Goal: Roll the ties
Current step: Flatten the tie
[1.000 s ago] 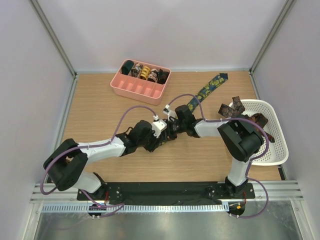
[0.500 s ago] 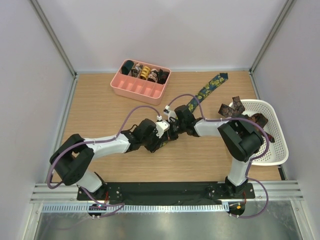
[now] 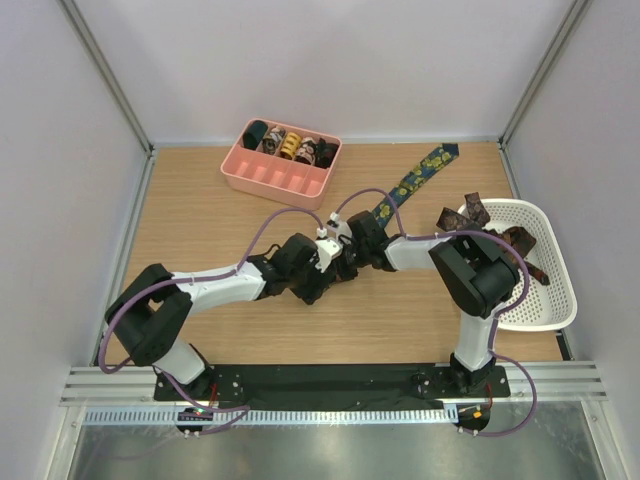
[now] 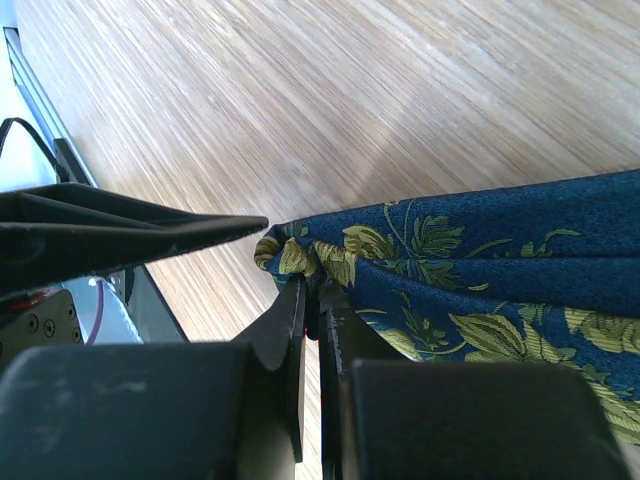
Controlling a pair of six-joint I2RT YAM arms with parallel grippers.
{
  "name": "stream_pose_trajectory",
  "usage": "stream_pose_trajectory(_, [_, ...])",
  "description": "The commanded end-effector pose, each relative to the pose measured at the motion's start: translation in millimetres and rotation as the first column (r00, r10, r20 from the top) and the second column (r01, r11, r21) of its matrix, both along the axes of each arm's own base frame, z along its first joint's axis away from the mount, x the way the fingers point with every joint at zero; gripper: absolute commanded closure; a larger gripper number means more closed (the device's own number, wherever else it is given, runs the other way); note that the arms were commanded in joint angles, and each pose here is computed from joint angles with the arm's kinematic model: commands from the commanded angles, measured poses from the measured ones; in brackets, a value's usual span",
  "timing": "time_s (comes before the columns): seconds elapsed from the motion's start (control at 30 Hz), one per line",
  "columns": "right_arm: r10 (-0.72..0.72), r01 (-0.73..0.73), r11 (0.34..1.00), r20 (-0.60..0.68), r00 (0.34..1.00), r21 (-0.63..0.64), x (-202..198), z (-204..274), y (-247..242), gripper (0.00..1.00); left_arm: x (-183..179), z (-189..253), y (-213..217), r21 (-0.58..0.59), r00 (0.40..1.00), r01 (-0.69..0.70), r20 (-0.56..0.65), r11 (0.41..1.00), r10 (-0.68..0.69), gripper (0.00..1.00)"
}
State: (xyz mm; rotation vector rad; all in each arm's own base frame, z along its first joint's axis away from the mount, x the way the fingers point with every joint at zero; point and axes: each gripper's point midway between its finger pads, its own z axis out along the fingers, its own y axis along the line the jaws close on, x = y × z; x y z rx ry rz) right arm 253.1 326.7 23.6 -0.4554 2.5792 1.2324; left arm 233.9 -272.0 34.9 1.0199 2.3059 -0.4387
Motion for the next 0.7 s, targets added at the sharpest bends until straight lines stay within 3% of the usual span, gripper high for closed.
stream_pose_trajectory(0.0, [0.005, -0.007, 0.999, 0.052, 0.999, 0.032, 9.8, 14.6, 5.6, 0.98, 8.5, 15.7, -2.3, -0.019, 0.998, -0.024, 0.055, 1.0, 0.025, 0.44])
stream_pose_trajectory(0.1, [0.02, -0.023, 0.999, 0.077, 0.997, 0.041, 5.6, 32.5, 8.5, 0.96, 18.0, 30.1, 8.3, -0.05, 0.985, -0.113, 0.128, 0.992, 0.118, 0.44])
stream_pose_trajectory(0.17, [0.018, -0.022, 0.999, 0.106, 0.994, 0.028, 5.1, 45.2, 9.8, 0.95, 20.0, 49.6, 16.2, -0.132, 0.964, -0.165, 0.187, 0.977, 0.188, 0.44])
stream_pose_trajectory(0.3, [0.04, -0.028, 0.997, 0.174, 0.984, -0.069, -1.1, 47.5, 12.7, 0.93, 15.6, 78.6, 41.3, -0.287, 0.904, -0.309, 0.207, 0.907, 0.374, 0.38])
stream_pose_trajectory(0.37, [0.082, -0.062, 0.993, 0.202, 0.976, -0.104, -10.8, 48.4, 24.5, 0.91, 12.9, 102.1, 52.0, -0.4, 0.86, -0.374, 0.187, 0.837, 0.474, 0.36])
stream_pose_trajectory(0.47, [0.156, -0.112, 0.974, 0.229, 0.961, -0.195, -28.1, 38.3, 36.8, 0.79, 5.2, 111.3, 78.1, -0.476, 0.795, -0.458, 0.158, 0.751, 0.586, 0.27])
stream_pose_trajectory(0.6, [0.178, -0.131, 0.975, 0.275, 0.945, -0.18, -36.4, 48.4, 49.2, 0.43, -3.1, 115.3, 101.6, -0.523, 0.745, -0.496, 0.154, 0.694, 0.649, 0.18])
stream_pose_trajectory(0.67, [0.156, -0.109, 0.979, 0.289, 0.945, -0.171, -35.0, 54.8, 47.3, 0.34, -3.6, 117.1, 108.7, -0.528, 0.727, -0.507, 0.162, 0.681, 0.667, 0.16])
